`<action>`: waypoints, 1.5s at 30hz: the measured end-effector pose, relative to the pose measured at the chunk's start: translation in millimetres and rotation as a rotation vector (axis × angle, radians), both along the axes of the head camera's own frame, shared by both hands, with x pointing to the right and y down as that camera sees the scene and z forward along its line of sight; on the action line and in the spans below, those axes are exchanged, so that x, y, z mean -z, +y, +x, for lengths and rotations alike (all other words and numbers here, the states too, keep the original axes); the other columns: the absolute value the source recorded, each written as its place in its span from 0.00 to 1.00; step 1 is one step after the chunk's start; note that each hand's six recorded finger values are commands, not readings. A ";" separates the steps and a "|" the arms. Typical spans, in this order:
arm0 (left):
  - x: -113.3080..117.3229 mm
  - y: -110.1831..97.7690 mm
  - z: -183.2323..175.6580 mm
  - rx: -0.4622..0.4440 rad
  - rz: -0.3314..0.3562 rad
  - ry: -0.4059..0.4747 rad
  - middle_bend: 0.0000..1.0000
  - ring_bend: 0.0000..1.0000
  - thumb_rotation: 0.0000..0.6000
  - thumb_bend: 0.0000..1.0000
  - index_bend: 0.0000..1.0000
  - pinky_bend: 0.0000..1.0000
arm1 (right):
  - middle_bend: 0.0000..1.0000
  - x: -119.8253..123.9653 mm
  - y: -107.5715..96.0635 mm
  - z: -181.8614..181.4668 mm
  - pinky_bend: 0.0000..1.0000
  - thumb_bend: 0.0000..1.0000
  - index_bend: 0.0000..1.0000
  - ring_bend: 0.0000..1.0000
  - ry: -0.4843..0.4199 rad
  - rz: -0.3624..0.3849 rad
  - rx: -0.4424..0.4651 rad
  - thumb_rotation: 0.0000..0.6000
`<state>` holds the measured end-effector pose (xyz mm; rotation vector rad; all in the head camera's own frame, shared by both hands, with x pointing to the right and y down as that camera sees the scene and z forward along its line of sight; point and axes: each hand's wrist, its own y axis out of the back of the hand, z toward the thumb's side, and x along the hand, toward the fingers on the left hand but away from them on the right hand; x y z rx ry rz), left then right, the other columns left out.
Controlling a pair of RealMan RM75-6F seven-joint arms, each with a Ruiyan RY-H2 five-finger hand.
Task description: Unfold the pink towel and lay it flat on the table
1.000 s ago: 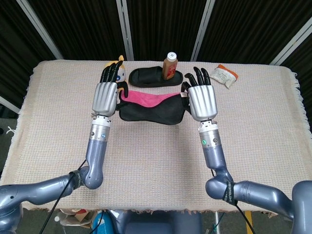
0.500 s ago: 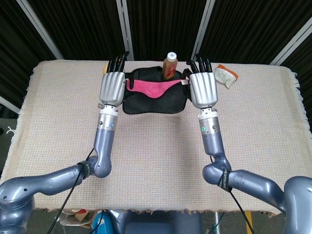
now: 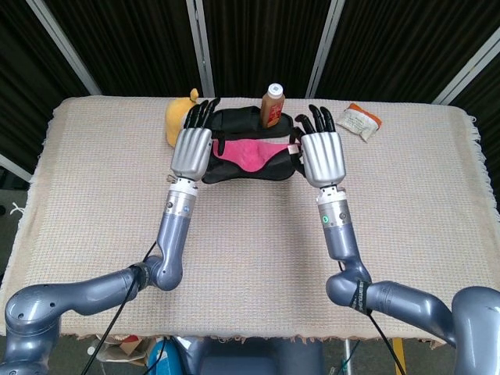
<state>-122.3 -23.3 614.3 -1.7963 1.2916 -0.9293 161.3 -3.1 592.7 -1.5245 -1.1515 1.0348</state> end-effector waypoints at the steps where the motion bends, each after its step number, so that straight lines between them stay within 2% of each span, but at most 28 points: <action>1: -1.6 6.0 -0.9 -0.006 -0.010 0.005 0.04 0.00 1.00 0.54 0.68 0.00 | 0.31 -1.6 5.5 0.1 0.13 0.50 0.67 0.13 0.003 -0.008 0.004 1.00; 8: -5.9 44.7 -12.0 -0.035 -0.073 0.043 0.04 0.00 1.00 0.54 0.68 0.00 | 0.31 -9.1 45.2 -3.4 0.13 0.50 0.67 0.13 0.022 -0.059 0.042 1.00; 16: -7.6 83.1 -29.2 -0.050 -0.130 0.062 0.04 0.00 1.00 0.54 0.68 0.00 | 0.31 -12.7 81.0 -9.1 0.13 0.50 0.67 0.13 0.037 -0.101 0.088 1.00; 27: -3.1 117.9 -39.8 -0.083 -0.149 0.060 0.04 0.00 1.00 0.54 0.68 0.00 | 0.31 -15.5 118.1 1.6 0.13 0.50 0.67 0.13 0.049 -0.146 0.106 1.00; 34: -4.6 150.8 -47.2 -0.111 -0.171 0.051 0.04 0.00 1.00 0.54 0.68 0.00 | 0.31 -22.1 146.9 18.2 0.13 0.50 0.67 0.13 0.057 -0.188 0.105 1.00; 45: -1.6 173.7 -50.4 -0.136 -0.179 0.048 0.04 0.00 1.00 0.54 0.68 0.00 | 0.31 -22.3 172.4 27.0 0.13 0.50 0.67 0.13 0.049 -0.216 0.117 1.00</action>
